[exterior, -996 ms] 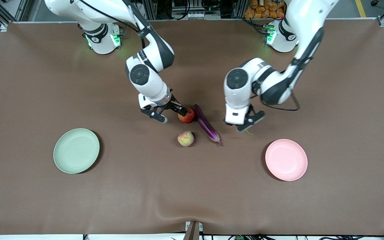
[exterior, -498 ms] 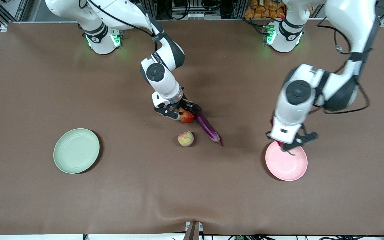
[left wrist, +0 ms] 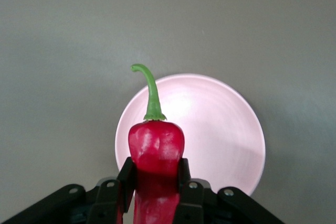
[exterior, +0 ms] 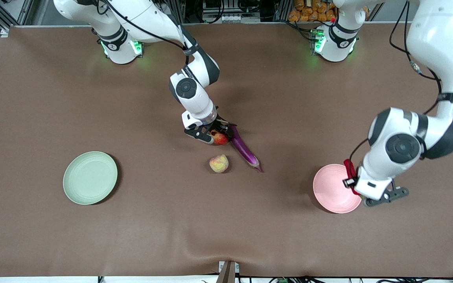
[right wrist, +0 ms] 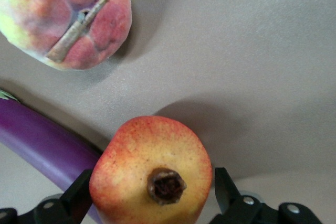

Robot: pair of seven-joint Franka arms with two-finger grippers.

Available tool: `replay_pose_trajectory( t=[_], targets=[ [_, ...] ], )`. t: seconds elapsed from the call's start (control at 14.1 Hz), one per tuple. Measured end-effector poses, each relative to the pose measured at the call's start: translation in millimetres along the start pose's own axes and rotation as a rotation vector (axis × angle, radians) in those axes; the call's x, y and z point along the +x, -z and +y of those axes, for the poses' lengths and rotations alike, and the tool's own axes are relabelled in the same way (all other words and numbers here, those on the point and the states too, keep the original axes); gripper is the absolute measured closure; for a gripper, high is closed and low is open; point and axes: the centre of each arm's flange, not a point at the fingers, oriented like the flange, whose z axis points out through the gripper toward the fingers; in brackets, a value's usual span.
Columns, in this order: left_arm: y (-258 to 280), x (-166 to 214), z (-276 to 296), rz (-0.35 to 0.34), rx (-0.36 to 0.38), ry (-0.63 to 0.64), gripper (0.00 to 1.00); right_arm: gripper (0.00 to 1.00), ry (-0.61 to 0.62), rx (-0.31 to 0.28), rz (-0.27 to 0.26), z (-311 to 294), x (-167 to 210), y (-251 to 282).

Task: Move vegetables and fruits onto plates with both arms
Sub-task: 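Place the chili on the pink plate while the right gripper lifts the pomegranate, then lower the pomegranate onto the green plate while the left gripper reaches the eggplant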

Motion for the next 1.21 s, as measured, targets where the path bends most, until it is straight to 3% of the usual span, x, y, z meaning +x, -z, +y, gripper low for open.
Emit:
replay_pose_trajectory(
  t=[0.07,0.43,0.64,0.85,0.92,1.07,1.21],
  targets=[
    [-12,7,-1,-0.006,-0.006,0.010,0.64,0.16,0.000,0.005,0.003,-1,1,1],
    [-62,23,-11,-0.014,-0.016,0.041,0.64,0.18,-0.049,0.030,0.016,-11,12,28],
    [-73,20,-7,-0.023,-0.021,0.036,0.64,0.18,-0.099,-0.021,-0.027,-8,44,85],
    [-72,20,-5,-0.021,-0.022,0.035,0.63,0.18,-0.122,-0.083,-0.100,26,106,168],
    [-72,21,-6,-0.018,-0.022,0.036,0.59,0.18,-0.119,-0.099,-0.127,44,129,196],
    [-69,23,-7,-0.013,-0.024,0.039,0.39,0.18,-0.112,-0.108,-0.162,78,170,240],
    [-65,27,-9,-0.004,-0.027,0.044,0.19,0.18,-0.085,-0.093,-0.160,111,208,257]
  ],
)
